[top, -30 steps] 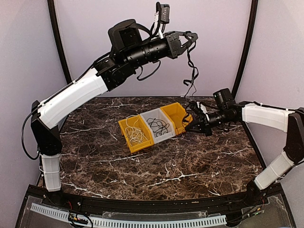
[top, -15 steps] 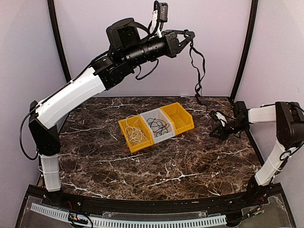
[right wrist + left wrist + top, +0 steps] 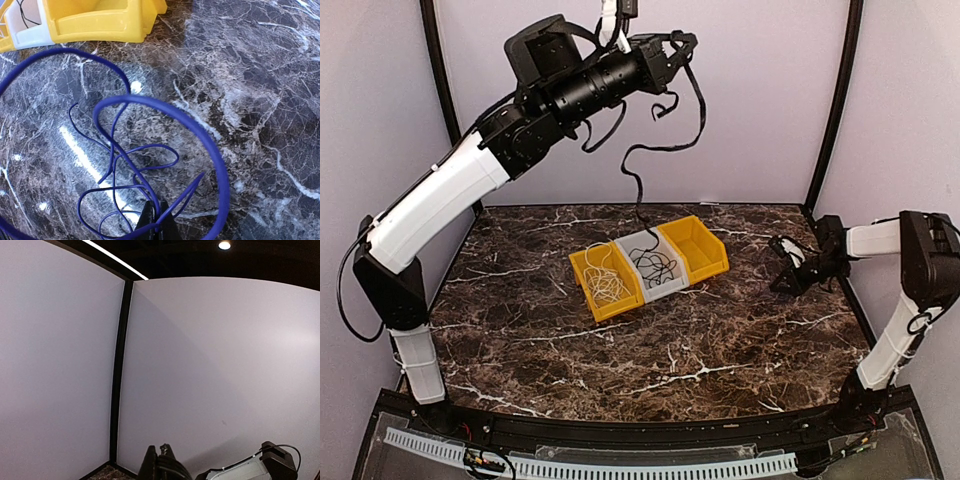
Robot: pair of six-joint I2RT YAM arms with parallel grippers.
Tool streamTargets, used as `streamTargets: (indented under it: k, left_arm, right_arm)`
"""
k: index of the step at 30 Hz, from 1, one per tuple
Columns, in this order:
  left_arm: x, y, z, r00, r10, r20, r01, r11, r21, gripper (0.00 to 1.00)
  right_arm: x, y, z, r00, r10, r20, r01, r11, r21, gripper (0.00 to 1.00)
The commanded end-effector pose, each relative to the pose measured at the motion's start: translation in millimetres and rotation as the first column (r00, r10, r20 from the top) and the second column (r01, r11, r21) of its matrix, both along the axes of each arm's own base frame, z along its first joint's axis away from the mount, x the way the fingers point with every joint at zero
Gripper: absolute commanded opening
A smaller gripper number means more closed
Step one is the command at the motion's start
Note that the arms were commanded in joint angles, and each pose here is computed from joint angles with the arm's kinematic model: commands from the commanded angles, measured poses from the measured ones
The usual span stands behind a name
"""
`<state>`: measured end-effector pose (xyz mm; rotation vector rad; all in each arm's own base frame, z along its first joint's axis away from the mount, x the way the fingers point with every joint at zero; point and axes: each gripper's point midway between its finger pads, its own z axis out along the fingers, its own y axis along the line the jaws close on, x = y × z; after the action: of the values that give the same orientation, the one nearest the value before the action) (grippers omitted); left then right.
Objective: Untangle the cables
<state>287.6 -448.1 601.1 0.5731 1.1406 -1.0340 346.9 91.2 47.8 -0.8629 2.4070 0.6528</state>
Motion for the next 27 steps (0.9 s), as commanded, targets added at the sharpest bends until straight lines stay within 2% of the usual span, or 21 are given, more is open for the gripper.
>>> streamTargets:
  k: [1, 6, 9, 16, 22, 27]
  left_arm:
    - [40.9, -0.2, -44.5, 0.984, 0.132, -0.120, -0.120, 0.987, 0.106, 0.00]
    - [79.8, 8.2, -85.5, 0.960, 0.168, -0.224, -0.140, 0.981, 0.135, 0.00]
    - [97.6, 7.9, -113.5, 0.950, 0.145, -0.278, -0.106, 0.983, 0.150, 0.00]
    - [146.8, 18.0, -176.7, 0.902, 0.176, -0.393, -0.117, 0.979, 0.168, 0.00]
    - [161.1, 22.1, -212.8, 0.871, 0.160, -0.464, -0.090, 0.981, 0.171, 0.00]
    - [158.8, 21.8, -207.8, 0.875, 0.142, -0.463, -0.076, 0.984, 0.159, 0.00]
  right_arm:
    - [-12.1, 8.2, 27.8, 0.998, 0.063, 0.022, -0.064, 0.997, 0.032, 0.00]
    - [-30.2, 17.0, 44.2, 0.994, 0.095, 0.049, -0.097, 0.994, 0.040, 0.00]
    - [-42.9, 32.3, 44.5, 0.988, 0.141, 0.062, -0.143, 0.989, 0.032, 0.00]
    - [-47.8, 36.2, 40.6, 0.987, 0.152, 0.057, -0.154, 0.988, 0.024, 0.00]
    - [-48.4, 36.5, 36.0, 0.987, 0.150, 0.051, -0.152, 0.988, 0.027, 0.00]
    - [-47.9, 37.0, 35.2, 0.988, 0.149, 0.047, -0.150, 0.988, 0.032, 0.00]
